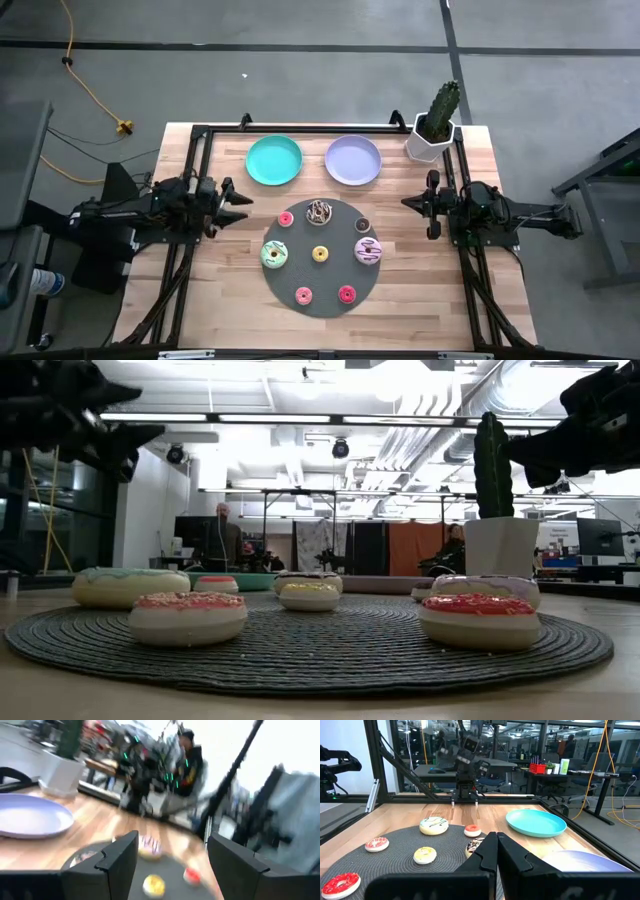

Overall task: Pick & Place donuts
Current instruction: Put the small orange donut on the green plate

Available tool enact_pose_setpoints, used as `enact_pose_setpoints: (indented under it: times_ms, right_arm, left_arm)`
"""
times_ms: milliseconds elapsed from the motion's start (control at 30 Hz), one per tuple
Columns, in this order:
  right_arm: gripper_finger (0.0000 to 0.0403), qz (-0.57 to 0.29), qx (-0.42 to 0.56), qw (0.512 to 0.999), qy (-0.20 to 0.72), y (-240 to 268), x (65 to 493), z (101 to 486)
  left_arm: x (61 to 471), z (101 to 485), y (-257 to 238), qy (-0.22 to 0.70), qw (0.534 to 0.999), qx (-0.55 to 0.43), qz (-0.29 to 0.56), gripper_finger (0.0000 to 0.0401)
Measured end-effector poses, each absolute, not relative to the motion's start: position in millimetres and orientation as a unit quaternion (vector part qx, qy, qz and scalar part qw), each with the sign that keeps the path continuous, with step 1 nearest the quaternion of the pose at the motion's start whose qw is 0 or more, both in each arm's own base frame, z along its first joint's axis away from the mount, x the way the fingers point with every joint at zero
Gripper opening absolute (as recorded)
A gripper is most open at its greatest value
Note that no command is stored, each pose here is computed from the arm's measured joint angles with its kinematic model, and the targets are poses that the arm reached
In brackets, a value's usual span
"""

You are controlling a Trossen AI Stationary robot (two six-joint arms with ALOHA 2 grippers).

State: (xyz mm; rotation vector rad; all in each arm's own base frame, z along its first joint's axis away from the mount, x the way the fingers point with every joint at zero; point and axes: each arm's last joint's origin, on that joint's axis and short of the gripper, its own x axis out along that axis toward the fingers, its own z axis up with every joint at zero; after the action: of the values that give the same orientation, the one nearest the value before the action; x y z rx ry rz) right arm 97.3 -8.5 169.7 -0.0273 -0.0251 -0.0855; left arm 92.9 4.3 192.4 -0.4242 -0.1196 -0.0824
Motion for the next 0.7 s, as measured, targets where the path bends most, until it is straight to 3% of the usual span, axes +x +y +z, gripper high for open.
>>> enact_pose_setpoints:
  times_ms: [300,700]
  right_arm:
    - [0.0000,-0.043,-0.014,0.999,-0.013,-8.5,97.3,169.7]
    - [0.0000,-0.043,-0.014,0.999,-0.012,-8.5,97.3,169.7]
  left_arm:
    - [87.2,211.9,9.0,-0.112,0.925,-0.362,0.024,0.0230]
    - [77.9,238.3,14.3,-0.180,0.904,-0.371,0.110,0.0230]
